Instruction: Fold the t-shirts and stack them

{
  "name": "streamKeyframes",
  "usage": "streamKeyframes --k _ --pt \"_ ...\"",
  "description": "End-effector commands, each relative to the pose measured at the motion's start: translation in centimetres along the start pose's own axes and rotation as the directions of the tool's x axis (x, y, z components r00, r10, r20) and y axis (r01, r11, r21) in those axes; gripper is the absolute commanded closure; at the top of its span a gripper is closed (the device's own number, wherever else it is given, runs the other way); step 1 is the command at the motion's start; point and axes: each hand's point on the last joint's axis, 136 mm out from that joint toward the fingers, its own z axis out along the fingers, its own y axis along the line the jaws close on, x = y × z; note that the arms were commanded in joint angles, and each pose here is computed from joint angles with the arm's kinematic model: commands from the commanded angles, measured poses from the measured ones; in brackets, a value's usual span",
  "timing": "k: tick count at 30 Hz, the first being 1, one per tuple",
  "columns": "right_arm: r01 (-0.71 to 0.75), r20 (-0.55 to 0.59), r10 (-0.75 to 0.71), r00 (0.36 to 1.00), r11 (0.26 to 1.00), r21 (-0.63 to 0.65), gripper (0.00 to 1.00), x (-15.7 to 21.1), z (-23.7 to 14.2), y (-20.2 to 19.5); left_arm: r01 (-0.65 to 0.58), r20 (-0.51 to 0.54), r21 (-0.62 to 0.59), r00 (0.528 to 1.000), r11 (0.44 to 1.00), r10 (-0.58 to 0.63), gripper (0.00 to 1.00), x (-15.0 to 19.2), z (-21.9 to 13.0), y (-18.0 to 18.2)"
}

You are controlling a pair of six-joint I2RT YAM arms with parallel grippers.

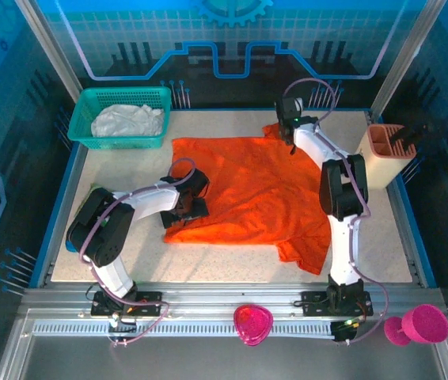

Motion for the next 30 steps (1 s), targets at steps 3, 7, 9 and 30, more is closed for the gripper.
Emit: streamKeyframes --k 3,7,9,30 --pt "-0.126 -0.098 0.114 0.989 0.984 -0.123 0.22 3.4 -3.4 -0.6 -0.054 -0.019 0.007 0.998 0.999 0.054 0.01 0.2 0.0 -0.8" --pt "-0.187 -0.319 0.103 0.942 0.951 -0.245 0.28 9.5 -3.7 1.6 -0.076 0.013 -0.018 0.997 0.997 0.076 0.01 -0.6 -0.9 -0.5" --pt "-0.206 -0.39 0.085 0.917 0.938 -0.279 0.29 12.1 -4.4 2.3 -0.088 0.042 -0.018 0.995 0.996 0.088 0.01 -1.2 -1.8 -0.5" --pt "-0.446 -0.682 0.171 0.711 0.859 -0.25 0.4 26.1 -6.5 0.7 -0.09 0.077 -0.017 0.993 0.996 0.091 0.14 -2.9 -0.6 -1.7"
